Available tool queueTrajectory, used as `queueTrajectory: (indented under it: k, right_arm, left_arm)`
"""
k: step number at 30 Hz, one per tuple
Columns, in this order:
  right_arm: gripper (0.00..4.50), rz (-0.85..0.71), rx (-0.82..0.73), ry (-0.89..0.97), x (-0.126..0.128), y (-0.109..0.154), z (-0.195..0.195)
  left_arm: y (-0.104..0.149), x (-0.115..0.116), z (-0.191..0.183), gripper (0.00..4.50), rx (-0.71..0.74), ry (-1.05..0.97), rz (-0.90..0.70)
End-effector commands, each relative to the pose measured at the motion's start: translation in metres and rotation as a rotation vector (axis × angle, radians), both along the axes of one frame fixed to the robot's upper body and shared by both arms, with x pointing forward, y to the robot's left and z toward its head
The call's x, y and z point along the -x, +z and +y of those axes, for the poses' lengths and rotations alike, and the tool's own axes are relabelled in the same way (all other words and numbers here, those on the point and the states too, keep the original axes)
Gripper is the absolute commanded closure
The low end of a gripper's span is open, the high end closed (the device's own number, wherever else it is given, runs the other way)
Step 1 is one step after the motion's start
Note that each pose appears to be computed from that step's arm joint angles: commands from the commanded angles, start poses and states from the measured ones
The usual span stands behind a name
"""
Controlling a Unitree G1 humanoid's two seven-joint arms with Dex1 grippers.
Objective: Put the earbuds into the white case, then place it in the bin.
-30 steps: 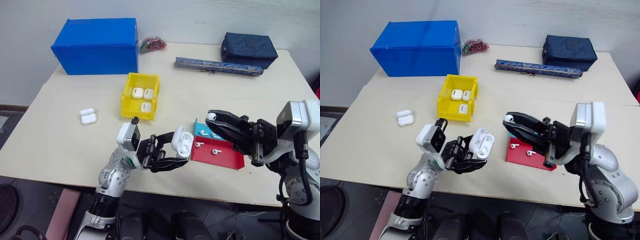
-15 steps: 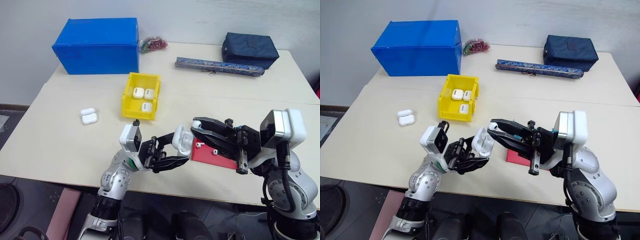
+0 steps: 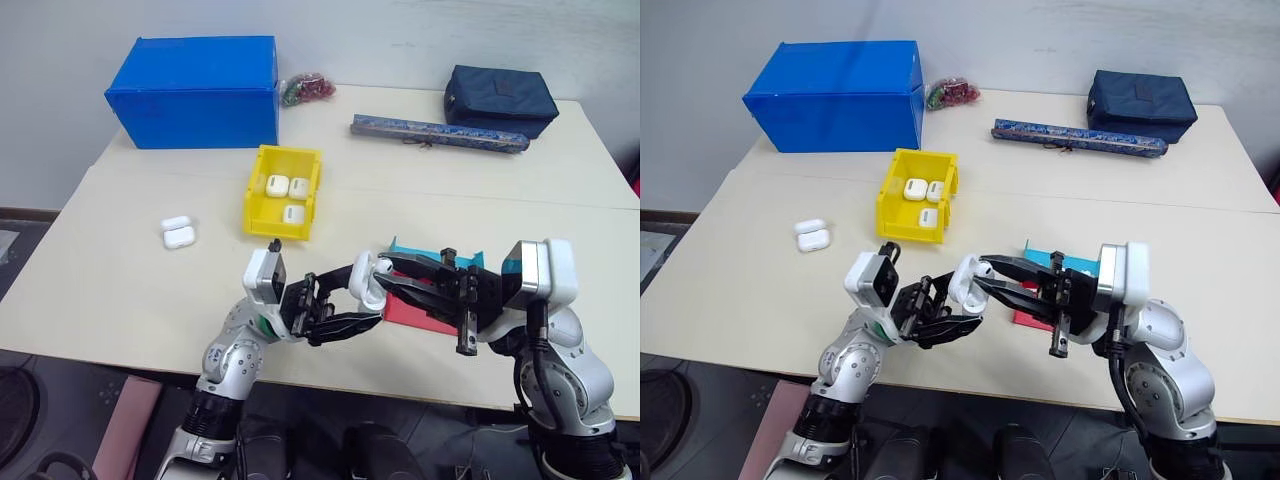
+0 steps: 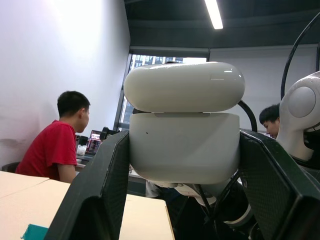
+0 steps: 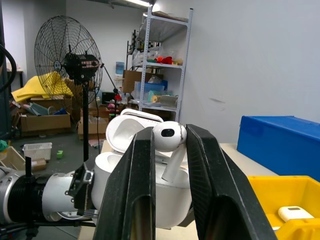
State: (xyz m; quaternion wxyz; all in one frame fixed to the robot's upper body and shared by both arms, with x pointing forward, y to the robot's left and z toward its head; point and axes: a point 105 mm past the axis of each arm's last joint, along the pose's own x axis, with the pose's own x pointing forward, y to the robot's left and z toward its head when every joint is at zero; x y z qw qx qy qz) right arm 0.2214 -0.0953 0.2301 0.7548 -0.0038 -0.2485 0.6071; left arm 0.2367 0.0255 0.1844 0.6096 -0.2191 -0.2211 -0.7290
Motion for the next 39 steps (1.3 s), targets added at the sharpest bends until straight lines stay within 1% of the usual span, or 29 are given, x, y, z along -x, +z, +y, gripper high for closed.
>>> queueTrajectory:
  k: [1, 8, 10, 12, 13, 18, 22, 24, 25, 28, 29, 30, 32, 34, 36, 39]
  right_arm:
    - [4.06, -0.007, 0.039, 0.018, 0.001, -0.008, 0.004]
    - [4.06, 0.032, 0.066, 0.04, -0.002, -0.022, 0.007]
    - [4.06, 0.084, 0.065, 0.059, -0.002, -0.026, 0.006]
    - [3.27, 0.128, 0.071, 0.079, -0.001, -0.03, 0.006]
    - [3.04, 0.118, 0.067, 0.076, -0.001, -0.029, 0.005]
    - [1.33, 0.059, 0.053, 0.032, -0.005, -0.02, -0.005]
    - [0.01, 0.047, 0.061, -0.123, -0.007, -0.005, -0.042]
    - [0.01, 0.065, 0.101, -0.222, -0.004, -0.003, -0.068]
    - [0.01, 0.078, 0.146, -0.28, -0.002, -0.007, -0.085]
    - [0.01, 0.14, 0.275, -0.457, 0.007, -0.027, -0.142]
    - [0.01, 0.152, 0.296, -0.486, 0.009, -0.031, -0.152]
    - [0.01, 0.18, 0.339, -0.563, 0.011, -0.042, -0.174]
    - [0.01, 0.228, 0.41, -0.662, 0.016, -0.058, -0.204]
    - [0.01, 0.342, 0.556, -0.859, 0.018, -0.084, -0.246]
    - [0.01, 0.383, 0.627, -0.954, 0.018, -0.093, -0.264]
    - [0.01, 0.352, 0.632, -0.891, 0.01, -0.09, -0.252]
  left_arm:
    - [0.013, 0.008, -0.002, 1.73, 0.04, -0.01, -0.071]
    - [0.015, 0.008, -0.002, 1.73, 0.046, -0.008, -0.087]
    - [0.016, 0.008, -0.003, 1.73, 0.049, -0.005, -0.092]
    - [0.017, 0.007, -0.003, 1.73, 0.051, -0.004, -0.097]
    - [0.018, 0.007, -0.002, 1.73, 0.052, -0.003, -0.101]
    - [0.019, 0.005, 0.0, 1.73, 0.052, 0.001, -0.112]
    - [0.008, -0.001, 0.008, 1.73, 0.017, 0.049, -0.107]
    - [0.001, -0.004, 0.015, 1.73, -0.009, 0.077, -0.102]
    - [-0.004, -0.005, 0.02, 1.73, -0.028, 0.088, -0.103]
    - [-0.014, -0.006, 0.031, 1.73, -0.073, 0.116, -0.107]
    - [-0.015, -0.006, 0.033, 1.73, -0.077, 0.122, -0.109]
    - [-0.017, -0.007, 0.036, 1.73, -0.086, 0.13, -0.11]
    - [-0.019, -0.007, 0.041, 1.73, -0.099, 0.141, -0.114]
    - [-0.02, -0.008, 0.045, 1.73, -0.108, 0.159, -0.118]
    - [-0.02, -0.009, 0.047, 1.73, -0.109, 0.175, -0.122]
    - [-0.019, -0.009, 0.047, 1.73, -0.111, 0.187, -0.129]
